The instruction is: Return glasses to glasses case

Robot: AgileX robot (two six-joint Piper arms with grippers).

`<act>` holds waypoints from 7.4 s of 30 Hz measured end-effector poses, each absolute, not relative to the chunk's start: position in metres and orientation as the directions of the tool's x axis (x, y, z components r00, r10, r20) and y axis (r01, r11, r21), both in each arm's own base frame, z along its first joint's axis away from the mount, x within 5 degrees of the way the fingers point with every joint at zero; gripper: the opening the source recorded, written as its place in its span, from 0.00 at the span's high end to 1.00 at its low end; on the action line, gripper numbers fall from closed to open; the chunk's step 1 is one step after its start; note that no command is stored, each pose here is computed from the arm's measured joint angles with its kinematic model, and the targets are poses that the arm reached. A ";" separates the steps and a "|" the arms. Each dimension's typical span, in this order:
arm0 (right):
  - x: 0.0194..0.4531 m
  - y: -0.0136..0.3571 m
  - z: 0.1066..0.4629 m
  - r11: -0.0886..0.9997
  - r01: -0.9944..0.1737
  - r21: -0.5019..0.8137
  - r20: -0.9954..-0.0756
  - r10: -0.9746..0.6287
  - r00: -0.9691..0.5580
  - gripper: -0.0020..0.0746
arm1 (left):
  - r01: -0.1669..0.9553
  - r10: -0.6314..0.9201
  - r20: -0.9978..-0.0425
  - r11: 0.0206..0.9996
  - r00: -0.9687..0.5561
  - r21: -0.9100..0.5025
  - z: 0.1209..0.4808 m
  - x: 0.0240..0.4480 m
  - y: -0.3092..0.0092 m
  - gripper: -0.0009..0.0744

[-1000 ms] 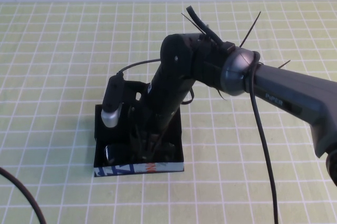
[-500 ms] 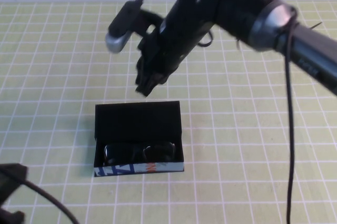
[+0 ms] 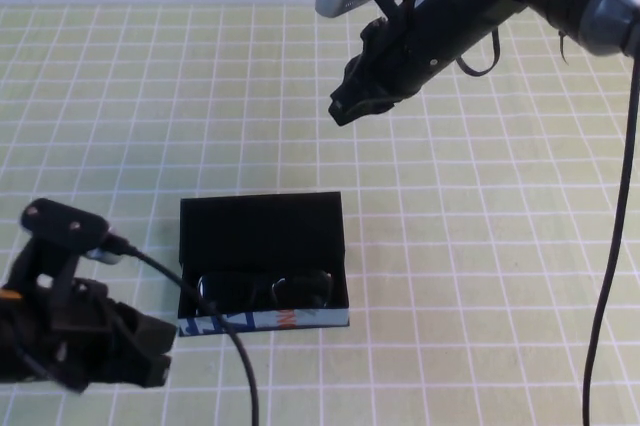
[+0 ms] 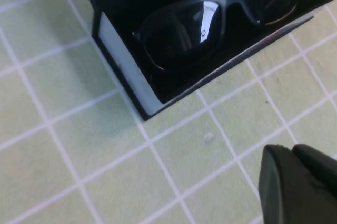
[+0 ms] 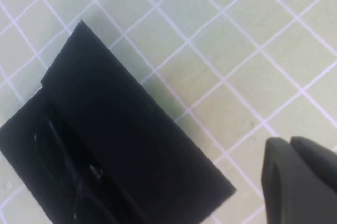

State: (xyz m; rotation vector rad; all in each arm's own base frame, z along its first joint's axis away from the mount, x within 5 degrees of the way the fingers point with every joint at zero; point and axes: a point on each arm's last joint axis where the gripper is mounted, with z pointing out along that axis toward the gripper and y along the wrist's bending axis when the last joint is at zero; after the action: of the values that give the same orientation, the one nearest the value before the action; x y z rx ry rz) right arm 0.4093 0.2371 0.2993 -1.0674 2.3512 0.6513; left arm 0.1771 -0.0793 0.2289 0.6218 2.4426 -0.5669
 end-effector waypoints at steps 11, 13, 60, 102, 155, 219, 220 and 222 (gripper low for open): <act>0.430 0.248 0.232 0.621 -0.720 0.310 -0.506 -0.534 -0.678 0.99 | 0.522 0.312 -0.530 0.795 -0.788 -0.308 0.179 0.212 -0.102 0.99; 0.433 0.249 0.218 0.626 -0.711 0.320 -0.485 -0.536 -0.691 0.99 | 0.524 0.319 -0.523 0.795 -0.790 -0.306 0.175 0.215 -0.107 0.99; 0.368 0.328 0.209 0.345 -0.784 0.515 -0.441 -0.678 -0.588 1.00 | 0.746 0.655 -0.357 0.596 -0.666 -0.297 0.211 0.248 -0.115 0.99; 0.346 0.269 0.364 0.649 -0.756 0.082 -0.553 -0.602 -0.576 1.00 | 0.401 0.181 -0.873 0.916 -0.453 -0.017 0.363 0.065 -0.031 0.99; 0.034 0.015 0.270 0.857 -0.515 -0.016 -0.967 -0.144 -0.209 1.00 | 0.302 -0.030 -0.942 0.943 -0.335 -0.137 0.291 0.064 -0.027 0.99; 0.033 0.016 0.270 0.853 -0.522 0.005 -0.966 -0.131 -0.222 1.00 | 0.220 0.000 -0.959 0.973 -0.284 -0.065 0.174 0.051 -0.014 0.99; 0.033 0.016 0.270 0.853 -0.522 0.006 -0.966 -0.130 -0.223 1.00 | 0.220 0.000 -0.959 0.973 -0.284 -0.065 0.174 0.051 -0.014 0.99; 0.033 0.016 0.270 0.853 -0.522 0.006 -0.966 -0.130 -0.223 1.00 | 0.221 -0.001 -0.959 0.973 -0.284 -0.067 0.174 0.051 -0.015 0.99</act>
State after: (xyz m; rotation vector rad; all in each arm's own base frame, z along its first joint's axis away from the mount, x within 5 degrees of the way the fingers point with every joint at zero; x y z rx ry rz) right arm 0.0332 0.0163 0.2696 -0.4974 1.7814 0.3910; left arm 0.0510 -0.0145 0.1741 0.1600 1.8491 -0.2169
